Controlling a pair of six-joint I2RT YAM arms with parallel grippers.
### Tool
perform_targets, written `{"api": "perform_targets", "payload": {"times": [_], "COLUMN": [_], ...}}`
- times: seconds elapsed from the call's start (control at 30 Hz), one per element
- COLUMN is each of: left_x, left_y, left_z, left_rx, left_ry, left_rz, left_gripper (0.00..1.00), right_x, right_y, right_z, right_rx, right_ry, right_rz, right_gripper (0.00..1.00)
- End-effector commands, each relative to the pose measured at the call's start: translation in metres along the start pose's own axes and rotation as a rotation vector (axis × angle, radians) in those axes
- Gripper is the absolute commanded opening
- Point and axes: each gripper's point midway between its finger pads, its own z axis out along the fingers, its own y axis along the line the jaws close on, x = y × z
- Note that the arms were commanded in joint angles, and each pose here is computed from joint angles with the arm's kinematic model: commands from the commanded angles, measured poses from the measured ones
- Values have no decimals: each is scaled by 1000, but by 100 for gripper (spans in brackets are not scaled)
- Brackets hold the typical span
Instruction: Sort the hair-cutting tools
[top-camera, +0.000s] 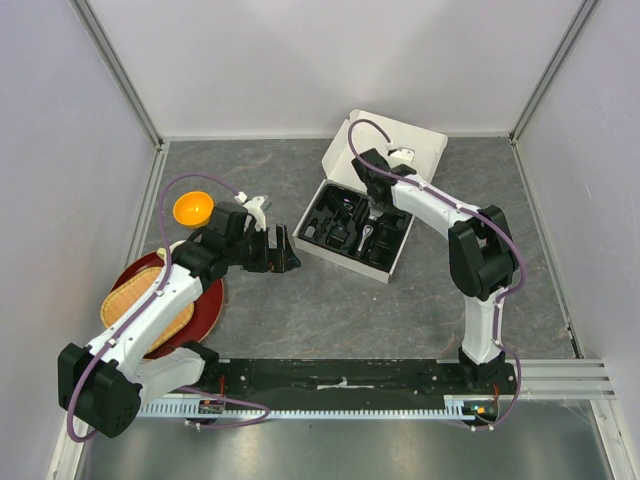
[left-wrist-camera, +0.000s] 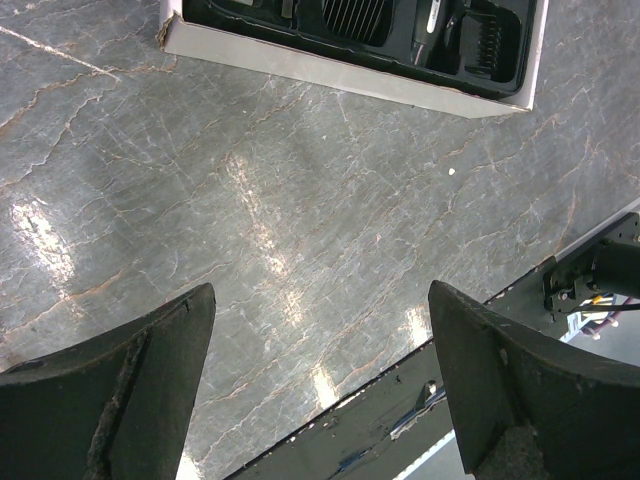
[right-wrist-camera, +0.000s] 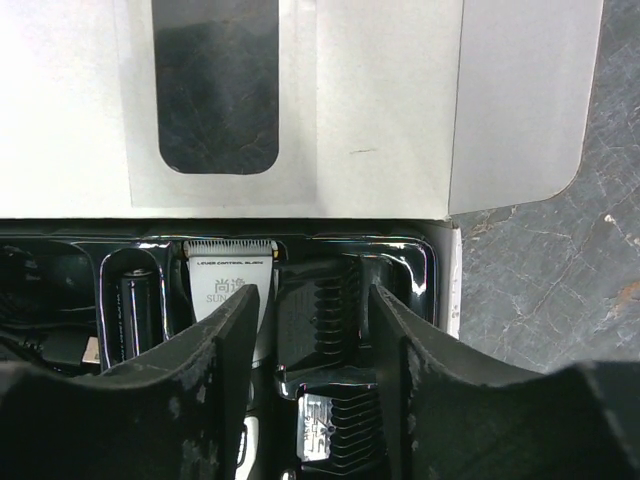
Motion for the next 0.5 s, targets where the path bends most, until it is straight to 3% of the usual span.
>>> {"api": "perform_targets", "payload": {"times": [0.0, 0.47], "left_x": [-9, -9], "left_y": [-1, -1], "left_z": [-3, -4], "left_rx": [-2, -3], "left_ry": [-28, -30], "left_rz": [16, 18], "left_gripper": [93, 93], "right_x": [-28, 4], "right_y": [13, 19], "right_z": [-23, 3], "right_rx": [-61, -40], "right_ry": [-67, 8], "right_rz": [21, 6], "right_gripper": [52, 33]}}
